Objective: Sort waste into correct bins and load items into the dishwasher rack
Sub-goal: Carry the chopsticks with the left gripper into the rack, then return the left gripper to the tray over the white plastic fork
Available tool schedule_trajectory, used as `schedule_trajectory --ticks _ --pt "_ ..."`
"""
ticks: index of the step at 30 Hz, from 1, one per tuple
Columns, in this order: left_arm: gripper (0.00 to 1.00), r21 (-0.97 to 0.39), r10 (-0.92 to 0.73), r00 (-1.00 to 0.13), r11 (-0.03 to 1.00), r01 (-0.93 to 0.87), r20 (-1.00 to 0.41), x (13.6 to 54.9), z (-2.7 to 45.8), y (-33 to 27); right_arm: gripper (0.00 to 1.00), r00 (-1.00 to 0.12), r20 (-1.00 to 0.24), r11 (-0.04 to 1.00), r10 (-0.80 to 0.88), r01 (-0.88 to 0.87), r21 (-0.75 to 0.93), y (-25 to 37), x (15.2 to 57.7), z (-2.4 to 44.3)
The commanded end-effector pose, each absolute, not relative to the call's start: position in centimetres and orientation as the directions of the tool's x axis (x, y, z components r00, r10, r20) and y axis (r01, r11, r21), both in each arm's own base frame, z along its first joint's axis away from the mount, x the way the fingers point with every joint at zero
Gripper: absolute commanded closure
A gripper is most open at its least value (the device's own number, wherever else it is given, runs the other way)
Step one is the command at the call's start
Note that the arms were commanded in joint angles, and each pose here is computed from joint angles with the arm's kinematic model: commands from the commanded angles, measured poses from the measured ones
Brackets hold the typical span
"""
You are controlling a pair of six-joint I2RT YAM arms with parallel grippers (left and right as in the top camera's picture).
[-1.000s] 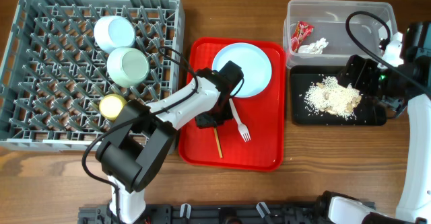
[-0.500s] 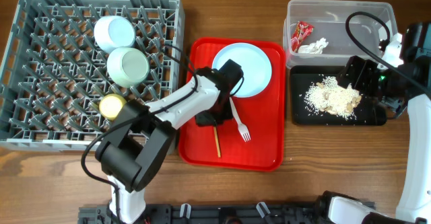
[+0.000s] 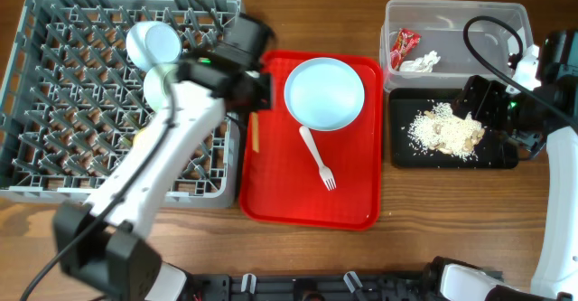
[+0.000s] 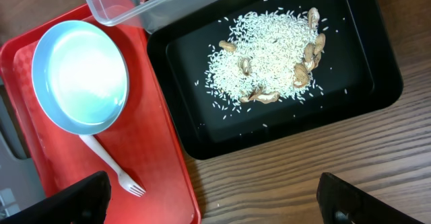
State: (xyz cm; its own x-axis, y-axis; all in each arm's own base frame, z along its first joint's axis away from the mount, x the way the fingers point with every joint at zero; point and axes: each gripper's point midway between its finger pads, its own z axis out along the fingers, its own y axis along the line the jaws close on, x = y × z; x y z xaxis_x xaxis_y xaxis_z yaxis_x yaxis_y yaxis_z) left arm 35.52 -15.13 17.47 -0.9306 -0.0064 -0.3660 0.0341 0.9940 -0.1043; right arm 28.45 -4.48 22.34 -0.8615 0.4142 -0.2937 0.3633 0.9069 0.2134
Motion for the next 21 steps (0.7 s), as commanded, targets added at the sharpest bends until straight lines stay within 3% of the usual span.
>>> schedule_trajectory --ticks 1,9,18,21 --pt "0.96 -0.024 0.029 -0.878 0.999 0.046 -0.478 37.9 20.2 -10.6 0.02 -0.870 -0.280 0.909 0.405 0.351 0.224 -4.2 28.4 22.0" --pt "0.96 -0.011 -0.048 -0.877 0.999 -0.048 -0.478 40.8 18.2 -6.5 0.02 -0.870 -0.280 0.909 0.405 0.351 0.224 -4.2 28.4 22.0" --pt "0.95 0.011 -0.047 -0.915 0.998 -0.056 -0.401 42.0 13.8 -6.5 0.02 -0.870 -0.279 0.909 0.406 0.352 0.224 -4.2 28.4 22.0" --pt "0.63 0.011 -0.047 -0.915 0.998 -0.056 -0.401 42.3 13.5 -6.5 0.02 -0.870 -0.279 0.909 0.406 0.352 0.224 -4.2 28.4 22.0"
